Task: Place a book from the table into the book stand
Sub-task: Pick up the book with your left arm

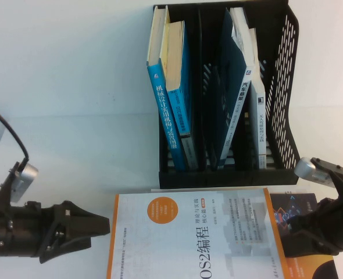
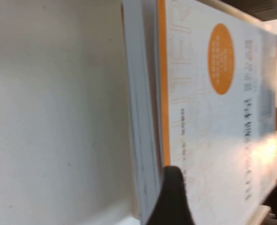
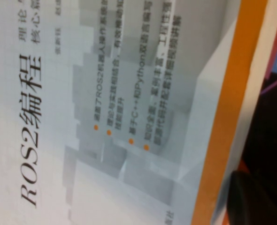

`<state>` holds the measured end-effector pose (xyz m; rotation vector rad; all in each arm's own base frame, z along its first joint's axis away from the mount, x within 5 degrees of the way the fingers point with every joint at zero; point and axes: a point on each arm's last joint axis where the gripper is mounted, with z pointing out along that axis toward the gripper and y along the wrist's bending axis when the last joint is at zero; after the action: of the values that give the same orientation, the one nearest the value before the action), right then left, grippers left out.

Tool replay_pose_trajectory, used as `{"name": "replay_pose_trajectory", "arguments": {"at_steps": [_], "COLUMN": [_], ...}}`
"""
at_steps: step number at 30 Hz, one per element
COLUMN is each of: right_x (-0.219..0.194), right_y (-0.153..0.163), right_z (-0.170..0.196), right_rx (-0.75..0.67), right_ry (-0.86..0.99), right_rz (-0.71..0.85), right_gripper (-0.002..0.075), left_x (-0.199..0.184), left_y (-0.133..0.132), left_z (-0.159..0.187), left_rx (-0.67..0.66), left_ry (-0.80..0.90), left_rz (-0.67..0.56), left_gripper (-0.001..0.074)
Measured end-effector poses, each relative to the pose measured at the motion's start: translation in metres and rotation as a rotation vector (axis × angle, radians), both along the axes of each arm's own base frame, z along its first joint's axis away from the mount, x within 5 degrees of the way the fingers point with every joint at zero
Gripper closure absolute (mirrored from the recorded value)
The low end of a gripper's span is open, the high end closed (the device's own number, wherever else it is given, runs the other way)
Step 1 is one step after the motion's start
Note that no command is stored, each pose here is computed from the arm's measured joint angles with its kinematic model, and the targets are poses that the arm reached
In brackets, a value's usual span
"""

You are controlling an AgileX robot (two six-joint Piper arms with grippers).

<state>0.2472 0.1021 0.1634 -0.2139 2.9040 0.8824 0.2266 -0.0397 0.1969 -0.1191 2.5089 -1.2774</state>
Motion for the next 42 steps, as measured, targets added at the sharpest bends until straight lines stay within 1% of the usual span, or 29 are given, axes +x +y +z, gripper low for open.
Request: {"name": "replay_pose_trajectory", "arguments": {"at_steps": [4, 11, 18, 21, 24, 29, 32, 34, 35, 42], "right_x": [-0.001, -0.001, -0.001, -0.001, -0.001, -0.003, -0.003, -0.004, -0.004, -0.004], "right_y": [0.000, 0.000, 0.000, 0.000, 0.000, 0.001, 0.001, 0.001, 0.001, 0.001], "right_z": [0.000, 0.000, 0.000, 0.000, -0.001, -0.001, -0.001, -0.001, -0.001, -0.001], "right_rx": [0.001, 0.003, 0.004, 0.004, 0.005, 0.012, 0.014, 0.015, 0.015, 0.014], "right_ry": [0.006, 0.009, 0.010, 0.011, 0.015, 0.027, 0.030, 0.033, 0.032, 0.034], "right_rz": [0.005, 0.009, 0.010, 0.010, 0.012, 0.032, 0.034, 0.036, 0.037, 0.041], "right_gripper": [0.0729, 0.0729, 0.0729, 0.0729, 0.0729, 0.0729, 0.0729, 0.0729, 0.0729, 0.0729], "left_x": [0.007, 0.017, 0.024, 0.029, 0.031, 0.033, 0.038, 0.040, 0.042, 0.043], "left_y": [0.009, 0.012, 0.010, 0.002, -0.011, -0.033, -0.038, -0.039, -0.040, -0.039], "left_z": [-0.015, -0.049, -0.067, -0.072, -0.075, -0.073, -0.071, -0.070, -0.070, -0.068], "left_rx": [-0.085, -0.157, -0.229, -0.230, -0.226, -0.224, -0.218, -0.213, -0.209, -0.204], "left_ry": [0.057, 0.169, 0.157, 0.168, 0.173, 0.150, 0.133, 0.126, 0.123, 0.117], "left_rz": [-0.011, 0.002, 0.011, -0.018, -0.075, -0.150, -0.173, -0.177, -0.176, -0.201], "left_gripper": [0.0232, 0.0224, 0.0224, 0.0224, 0.0224, 0.0224, 0.0233, 0.0271, 0.0306, 0.0606]}}
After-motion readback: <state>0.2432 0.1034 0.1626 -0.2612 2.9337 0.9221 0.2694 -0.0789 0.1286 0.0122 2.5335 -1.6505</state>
